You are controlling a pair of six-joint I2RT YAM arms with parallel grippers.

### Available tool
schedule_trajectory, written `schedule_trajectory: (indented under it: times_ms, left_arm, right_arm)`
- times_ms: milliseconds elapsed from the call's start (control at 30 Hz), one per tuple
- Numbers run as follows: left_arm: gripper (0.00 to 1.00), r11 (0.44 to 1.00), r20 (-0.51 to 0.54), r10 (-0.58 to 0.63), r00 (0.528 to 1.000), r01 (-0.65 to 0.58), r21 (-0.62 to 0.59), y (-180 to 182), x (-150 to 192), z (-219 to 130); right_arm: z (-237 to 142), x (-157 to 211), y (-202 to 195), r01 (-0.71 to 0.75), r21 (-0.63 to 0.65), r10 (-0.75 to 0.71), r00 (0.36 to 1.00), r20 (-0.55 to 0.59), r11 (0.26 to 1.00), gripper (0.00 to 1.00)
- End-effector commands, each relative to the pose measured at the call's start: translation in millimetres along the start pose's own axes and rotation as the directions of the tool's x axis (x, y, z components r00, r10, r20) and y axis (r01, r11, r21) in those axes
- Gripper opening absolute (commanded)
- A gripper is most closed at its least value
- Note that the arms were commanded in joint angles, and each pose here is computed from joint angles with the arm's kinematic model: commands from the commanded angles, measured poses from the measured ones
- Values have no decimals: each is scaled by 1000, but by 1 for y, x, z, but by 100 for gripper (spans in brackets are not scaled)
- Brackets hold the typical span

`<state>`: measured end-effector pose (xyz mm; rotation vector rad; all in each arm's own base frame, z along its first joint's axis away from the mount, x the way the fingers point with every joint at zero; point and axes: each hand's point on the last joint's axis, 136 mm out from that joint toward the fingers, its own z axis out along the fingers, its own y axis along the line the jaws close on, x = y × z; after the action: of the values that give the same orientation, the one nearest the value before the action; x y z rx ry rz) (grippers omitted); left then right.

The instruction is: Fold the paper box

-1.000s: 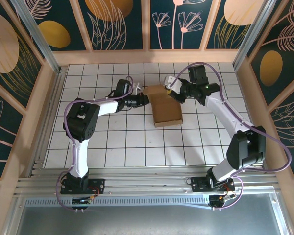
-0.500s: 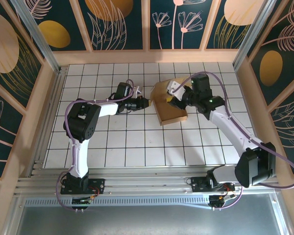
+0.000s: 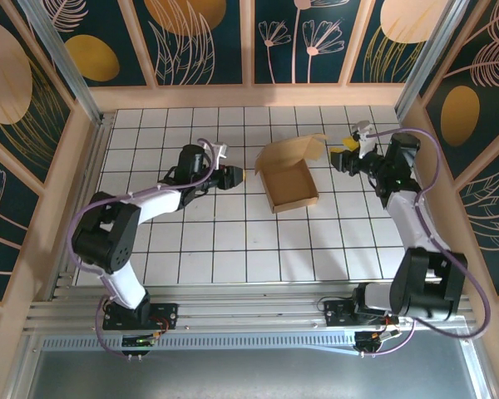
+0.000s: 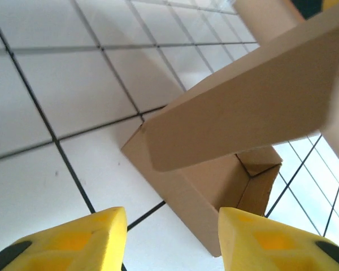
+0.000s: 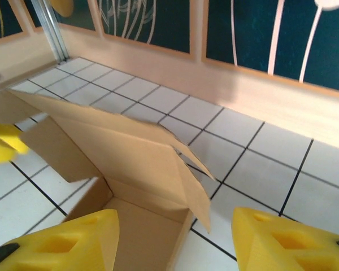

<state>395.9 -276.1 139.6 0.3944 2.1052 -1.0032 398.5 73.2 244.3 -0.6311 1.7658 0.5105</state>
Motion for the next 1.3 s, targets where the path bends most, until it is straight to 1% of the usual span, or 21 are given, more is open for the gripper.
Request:
schedule_trajectory:
  times_ms: [0,67,100,133,200,300,367,467,600,667,767,867,967,1167,1200,1267]
  left_arm:
    - [54,961,55,270,961,-272,51,-27,6,-8]
    - [62,899,79,429,900,-434,57,-42,17,-11]
    - [67,869,100,485,869,-492,58,-47,19,-13]
    - [71,852,117,511,851,-520,56,-49,20,-14]
    - [78,830,143,546,825,-556,37,-49,18,-16]
    - [84,799,166,592,788,-602,9,-48,15,-17]
    - [87,781,194,615,764,-625,-13,-49,11,-20]
    - [89,764,230,637,736,-644,-53,-49,3,-22]
    - [89,742,237,665,708,-662,-106,-43,-4,-21]
    - [88,734,240,674,699,-670,-113,-43,-5,-20]
    - [87,727,238,679,695,-681,-85,-45,-4,-14]
    - [85,736,237,668,705,-672,-77,-43,-4,-8]
    - [84,747,233,660,714,-657,-102,-37,-6,-6]
    - [80,760,245,648,721,-633,-147,-33,-17,-6]
    - [79,768,226,640,735,-625,-141,-27,-11,0]
    - [78,774,220,633,742,-618,-141,-25,-10,3]
  right_arm:
    - [8,27,-7,39,-83,-40,999,-9,996,56]
    - [16,47,-7,104,-113,-109,993,-40,988,56]
    - [20,56,-8,143,-116,-150,988,-49,983,56]
    - [25,62,-11,173,-109,-180,982,-52,979,56]
    - [35,73,-15,233,-101,-240,969,-55,967,56]
    - [45,83,-10,321,-128,-327,944,-31,938,57]
    - [51,88,-12,360,-122,-366,931,-22,925,57]
    - [58,86,-15,400,-124,-400,916,28,908,56]
    - [69,83,-8,404,-187,-396,915,79,896,52]
    - [73,85,-6,403,-202,-394,915,84,893,51]
    - [78,88,-6,394,-209,-385,919,83,895,50]
    - [83,83,-10,383,-202,-371,924,94,901,49]
    - [86,79,-14,374,-197,-361,927,100,906,49]
    - [92,80,-25,353,-191,-345,935,75,916,49]
    - [94,81,-27,348,-193,-341,938,70,917,49]
    - [96,81,-25,344,-204,-336,939,74,917,49]
